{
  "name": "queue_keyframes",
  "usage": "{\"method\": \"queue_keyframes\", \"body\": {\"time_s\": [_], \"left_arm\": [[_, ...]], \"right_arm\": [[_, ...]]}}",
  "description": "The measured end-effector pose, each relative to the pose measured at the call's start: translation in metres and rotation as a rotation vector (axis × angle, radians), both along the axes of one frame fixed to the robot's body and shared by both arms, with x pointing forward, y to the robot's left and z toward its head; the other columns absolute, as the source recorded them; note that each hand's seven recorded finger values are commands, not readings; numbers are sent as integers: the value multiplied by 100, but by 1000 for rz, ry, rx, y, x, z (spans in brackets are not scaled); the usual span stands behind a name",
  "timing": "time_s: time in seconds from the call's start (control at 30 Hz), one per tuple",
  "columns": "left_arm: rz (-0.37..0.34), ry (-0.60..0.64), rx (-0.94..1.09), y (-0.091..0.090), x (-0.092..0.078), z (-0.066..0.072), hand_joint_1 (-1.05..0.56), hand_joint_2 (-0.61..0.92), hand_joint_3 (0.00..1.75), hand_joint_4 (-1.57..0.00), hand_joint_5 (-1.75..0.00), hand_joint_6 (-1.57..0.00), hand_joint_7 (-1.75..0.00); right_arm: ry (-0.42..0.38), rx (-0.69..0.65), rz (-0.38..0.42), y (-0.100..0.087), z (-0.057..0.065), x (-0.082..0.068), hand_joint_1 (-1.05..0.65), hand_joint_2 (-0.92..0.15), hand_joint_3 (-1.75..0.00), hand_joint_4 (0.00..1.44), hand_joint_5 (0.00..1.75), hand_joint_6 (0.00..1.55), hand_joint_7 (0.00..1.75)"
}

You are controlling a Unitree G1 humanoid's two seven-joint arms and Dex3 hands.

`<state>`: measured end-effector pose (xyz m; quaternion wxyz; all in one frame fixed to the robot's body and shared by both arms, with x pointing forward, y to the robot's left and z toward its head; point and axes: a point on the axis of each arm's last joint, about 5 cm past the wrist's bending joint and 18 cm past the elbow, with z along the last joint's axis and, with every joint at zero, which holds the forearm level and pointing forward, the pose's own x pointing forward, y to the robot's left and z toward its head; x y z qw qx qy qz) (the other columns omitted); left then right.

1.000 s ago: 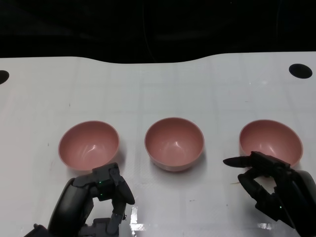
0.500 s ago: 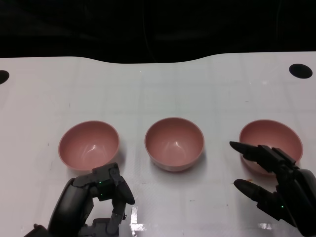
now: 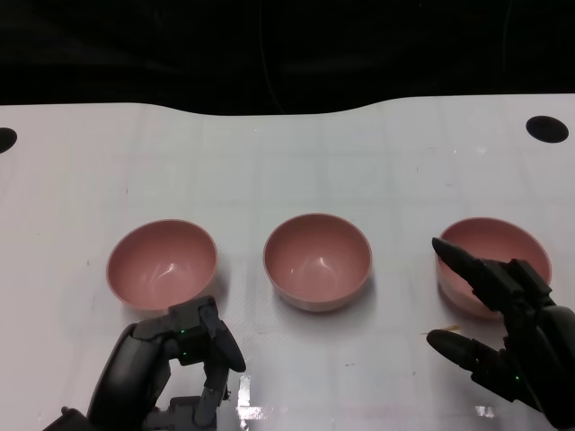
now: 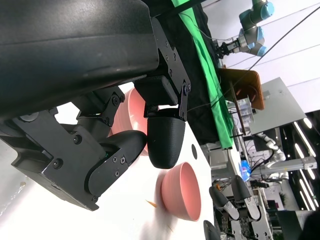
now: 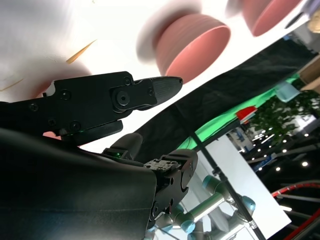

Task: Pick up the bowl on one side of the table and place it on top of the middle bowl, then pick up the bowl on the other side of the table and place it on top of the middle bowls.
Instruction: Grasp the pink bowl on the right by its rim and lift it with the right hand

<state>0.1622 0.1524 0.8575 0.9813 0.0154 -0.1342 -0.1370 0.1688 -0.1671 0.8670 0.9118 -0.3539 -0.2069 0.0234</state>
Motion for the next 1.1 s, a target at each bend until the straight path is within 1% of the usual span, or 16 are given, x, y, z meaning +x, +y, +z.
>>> {"method": "queue_keyframes", "body": {"time_s": [0.13,0.4,0.67,0.77,1.1], "left_arm": [[0,0,0,0,0,0,-16,37,140,-86,-175,-80,-148],[0,0,0,0,0,0,-16,37,140,-87,-175,-80,-148],[-2,-2,-1,0,0,0,-15,38,140,-87,-175,-79,-148],[-2,-2,-2,0,0,0,-14,39,139,-86,-175,-80,-149],[-8,-7,-3,-1,-1,1,-13,40,138,-86,-175,-79,-149]], "right_arm": [[0,-59,-49,-1,2,2,-64,-87,0,0,73,19,14],[39,-153,-130,-2,0,4,-64,-84,0,0,72,20,15],[68,-246,-201,-5,0,10,-61,-82,0,0,66,22,14],[83,-278,-221,-5,0,13,-60,-82,0,0,66,22,14],[176,-415,-253,-6,-3,25,-59,-84,-1,0,69,26,12]]}}
